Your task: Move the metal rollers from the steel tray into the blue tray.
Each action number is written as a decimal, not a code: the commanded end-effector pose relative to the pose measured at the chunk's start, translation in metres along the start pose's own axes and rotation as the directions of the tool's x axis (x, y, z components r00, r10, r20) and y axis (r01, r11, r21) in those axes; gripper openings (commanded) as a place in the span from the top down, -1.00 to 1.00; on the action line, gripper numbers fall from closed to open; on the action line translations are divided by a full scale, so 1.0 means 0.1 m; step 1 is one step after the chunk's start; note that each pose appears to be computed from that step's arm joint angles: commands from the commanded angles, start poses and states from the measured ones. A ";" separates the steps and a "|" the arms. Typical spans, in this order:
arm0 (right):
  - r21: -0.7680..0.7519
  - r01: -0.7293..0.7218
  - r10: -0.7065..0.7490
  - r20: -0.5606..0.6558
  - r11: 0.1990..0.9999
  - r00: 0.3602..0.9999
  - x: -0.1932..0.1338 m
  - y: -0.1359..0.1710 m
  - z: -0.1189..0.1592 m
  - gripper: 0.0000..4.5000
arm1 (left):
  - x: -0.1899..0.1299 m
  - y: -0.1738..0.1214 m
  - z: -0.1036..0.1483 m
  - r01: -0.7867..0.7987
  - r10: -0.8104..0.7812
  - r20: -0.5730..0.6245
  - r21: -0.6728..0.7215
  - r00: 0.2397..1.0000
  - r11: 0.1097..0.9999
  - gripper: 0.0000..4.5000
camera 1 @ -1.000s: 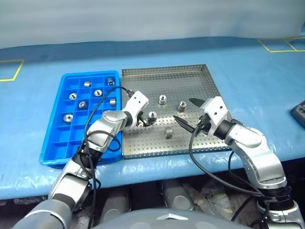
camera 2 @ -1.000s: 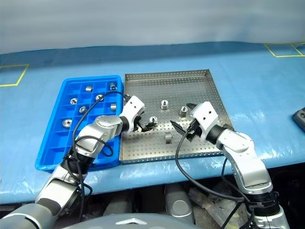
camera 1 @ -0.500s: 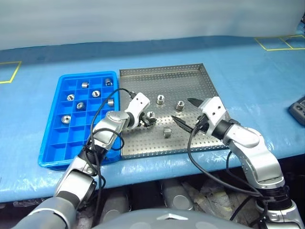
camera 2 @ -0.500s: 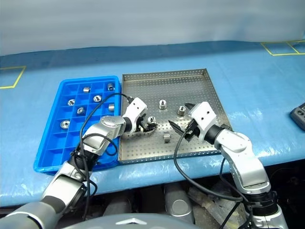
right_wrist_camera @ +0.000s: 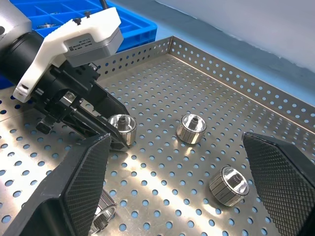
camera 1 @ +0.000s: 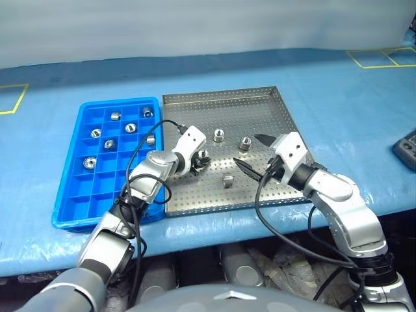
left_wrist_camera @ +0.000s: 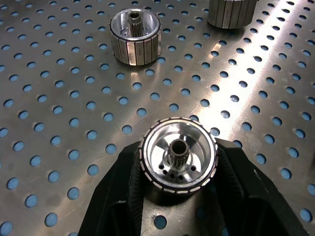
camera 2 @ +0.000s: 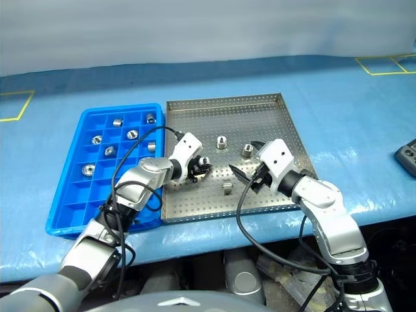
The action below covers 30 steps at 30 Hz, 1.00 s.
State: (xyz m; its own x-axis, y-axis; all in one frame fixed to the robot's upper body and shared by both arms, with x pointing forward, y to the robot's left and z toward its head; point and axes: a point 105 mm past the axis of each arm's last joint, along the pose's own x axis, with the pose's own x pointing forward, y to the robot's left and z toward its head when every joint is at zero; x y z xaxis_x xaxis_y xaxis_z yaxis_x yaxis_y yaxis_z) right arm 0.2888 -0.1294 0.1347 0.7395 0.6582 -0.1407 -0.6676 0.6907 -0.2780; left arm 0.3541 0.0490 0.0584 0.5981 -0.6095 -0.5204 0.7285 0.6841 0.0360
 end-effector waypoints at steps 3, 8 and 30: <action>-0.022 -0.019 0.020 0.046 1.000 0.999 0.04 0.03 0.12 -1.00 | -0.07 0.07 0.05 -0.037 0.036 0.033 0.009 0.999 0.999 0.25; -0.001 -0.077 0.077 0.052 0.997 0.996 0.10 0.11 0.12 -1.00 | -0.32 0.19 0.13 -0.109 0.107 0.045 0.035 0.993 0.993 0.25; -0.009 -0.407 0.406 0.095 0.914 0.909 0.39 0.52 0.19 -1.00 | -2.20 0.37 -0.28 -0.598 0.602 -0.010 -0.119 0.799 0.792 0.25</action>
State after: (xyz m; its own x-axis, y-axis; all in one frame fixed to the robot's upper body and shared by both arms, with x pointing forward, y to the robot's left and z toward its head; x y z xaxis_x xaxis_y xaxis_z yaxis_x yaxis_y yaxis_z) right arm 0.2826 -0.0655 0.1237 0.4171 0.8907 -0.1809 -0.9044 0.3870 -0.1800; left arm 0.2490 0.2128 0.1376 0.8866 -0.1181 -0.4472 0.2323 0.9498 0.2096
